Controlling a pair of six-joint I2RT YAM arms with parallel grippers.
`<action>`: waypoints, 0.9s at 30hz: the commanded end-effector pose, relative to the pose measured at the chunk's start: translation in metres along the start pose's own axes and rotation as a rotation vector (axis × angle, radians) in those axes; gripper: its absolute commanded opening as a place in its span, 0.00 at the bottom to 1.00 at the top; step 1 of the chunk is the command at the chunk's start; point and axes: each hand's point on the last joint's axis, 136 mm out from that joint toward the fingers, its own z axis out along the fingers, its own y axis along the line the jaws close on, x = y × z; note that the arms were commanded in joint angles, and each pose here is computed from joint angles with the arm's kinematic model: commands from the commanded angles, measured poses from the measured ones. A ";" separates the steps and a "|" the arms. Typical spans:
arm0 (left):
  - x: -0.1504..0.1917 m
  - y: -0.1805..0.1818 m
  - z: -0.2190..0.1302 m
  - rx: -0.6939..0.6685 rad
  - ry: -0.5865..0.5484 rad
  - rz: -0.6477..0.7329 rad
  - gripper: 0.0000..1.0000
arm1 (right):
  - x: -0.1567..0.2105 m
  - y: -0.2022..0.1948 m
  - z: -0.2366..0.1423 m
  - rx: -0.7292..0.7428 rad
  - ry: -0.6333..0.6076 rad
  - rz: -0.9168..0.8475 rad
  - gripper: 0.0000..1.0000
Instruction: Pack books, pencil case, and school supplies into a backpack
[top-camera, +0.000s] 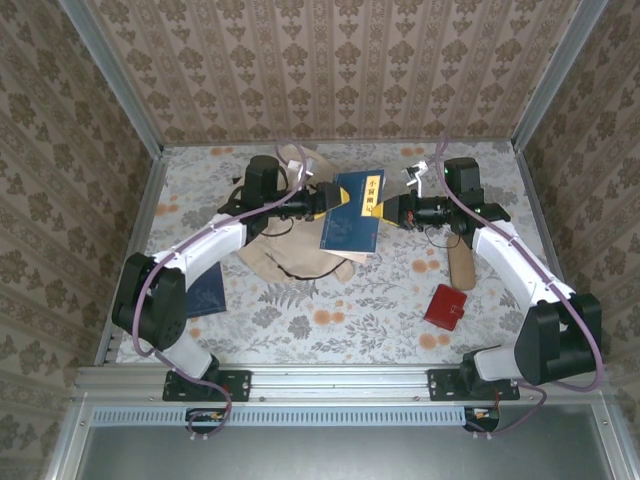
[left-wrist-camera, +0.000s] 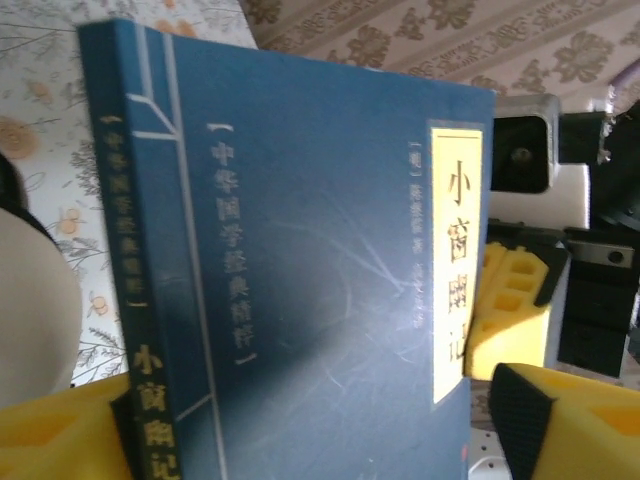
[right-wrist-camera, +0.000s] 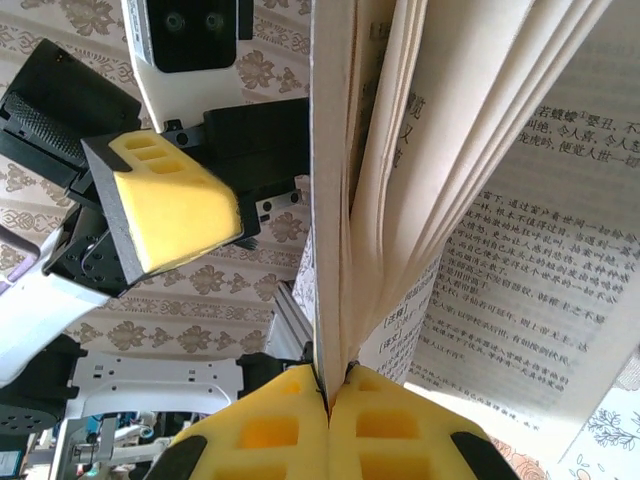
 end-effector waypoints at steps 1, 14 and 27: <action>0.002 -0.012 -0.004 0.070 0.009 0.027 0.80 | -0.003 0.015 0.000 -0.040 0.018 -0.052 0.01; -0.028 -0.020 -0.023 -0.043 -0.168 0.042 0.07 | -0.027 -0.019 -0.018 0.187 -0.186 0.067 0.75; -0.089 -0.010 -0.073 -0.219 -0.672 -0.067 0.09 | -0.025 -0.004 0.030 -0.099 -0.432 0.456 1.00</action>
